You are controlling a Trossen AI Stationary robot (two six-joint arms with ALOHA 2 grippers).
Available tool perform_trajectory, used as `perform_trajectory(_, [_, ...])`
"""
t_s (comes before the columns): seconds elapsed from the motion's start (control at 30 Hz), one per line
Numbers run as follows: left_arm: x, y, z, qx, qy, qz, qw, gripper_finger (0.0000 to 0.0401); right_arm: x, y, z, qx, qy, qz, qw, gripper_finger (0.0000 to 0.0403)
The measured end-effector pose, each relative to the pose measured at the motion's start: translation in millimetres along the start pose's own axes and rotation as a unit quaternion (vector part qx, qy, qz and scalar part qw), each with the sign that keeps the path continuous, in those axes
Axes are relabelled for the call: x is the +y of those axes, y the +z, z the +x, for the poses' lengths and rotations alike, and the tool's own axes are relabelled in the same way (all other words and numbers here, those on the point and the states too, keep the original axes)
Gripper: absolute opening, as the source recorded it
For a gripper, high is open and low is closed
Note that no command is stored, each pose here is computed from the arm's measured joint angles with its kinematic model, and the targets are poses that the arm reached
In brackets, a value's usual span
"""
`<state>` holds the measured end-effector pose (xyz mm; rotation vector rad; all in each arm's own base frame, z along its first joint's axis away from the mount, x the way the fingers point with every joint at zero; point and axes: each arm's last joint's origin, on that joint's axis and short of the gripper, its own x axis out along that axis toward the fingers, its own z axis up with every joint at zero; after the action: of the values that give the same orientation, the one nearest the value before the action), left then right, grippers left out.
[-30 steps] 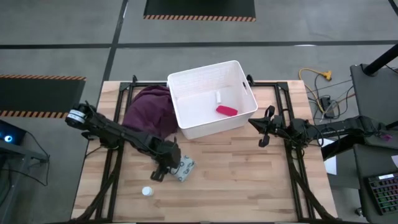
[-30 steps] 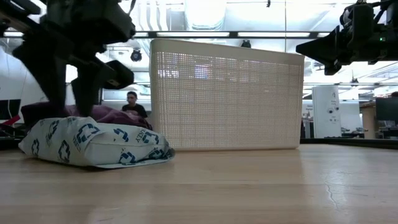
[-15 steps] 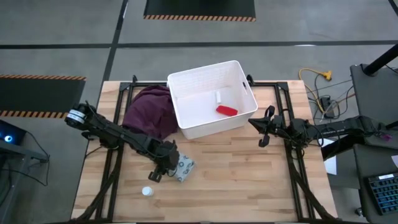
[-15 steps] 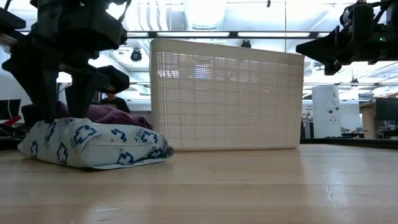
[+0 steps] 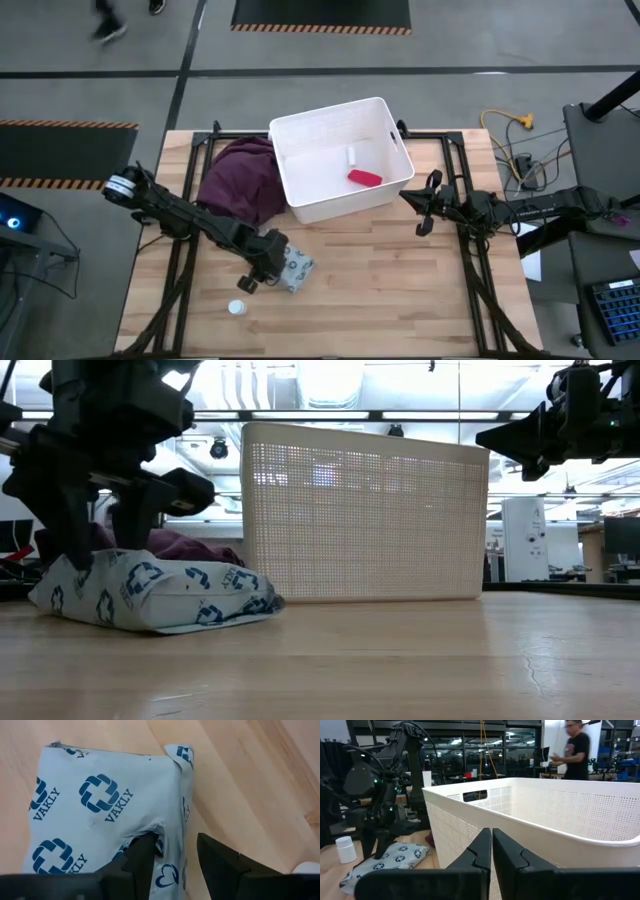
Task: Pick & place medical supplies in basket/bin
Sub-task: Put the blue mailer bag into the white bin
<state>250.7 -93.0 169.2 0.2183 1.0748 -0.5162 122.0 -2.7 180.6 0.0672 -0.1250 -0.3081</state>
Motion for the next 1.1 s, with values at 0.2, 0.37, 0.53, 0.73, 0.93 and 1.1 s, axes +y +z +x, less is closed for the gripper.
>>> perform_trajectory(0.2, [0,-11,6,0.013,-0.001,0.005,1.0,0.01,0,0,0,0.0,-0.001,0.0,1.0,0.0009])
perform_trajectory(0.37, [-1,-17,9,0.019,-0.004,0.002,1.0,0.0019,-1,0,0,-0.001,-0.012,0.0,1.0,0.0009])
perform_trajectory(0.53, [-1,-17,10,0.013,-0.005,0.0,1.0,0.0003,-2,0,0,-0.002,-0.026,0.004,1.0,0.0009])
perform_trajectory(0.73, [2,8,-4,-0.014,0.003,-0.004,1.0,0.0,-2,0,0,-0.002,-0.026,0.005,1.0,0.0009])
perform_trajectory(0.93, [3,38,-29,-0.035,0.008,-0.004,0.999,0.0001,-2,0,0,-0.002,-0.027,0.006,1.0,0.0009])
perform_trajectory(1.1, [2,59,-53,-0.038,0.007,0.008,0.999,0.0001,-2,0,0,-0.002,-0.027,0.006,1.0,0.0009])
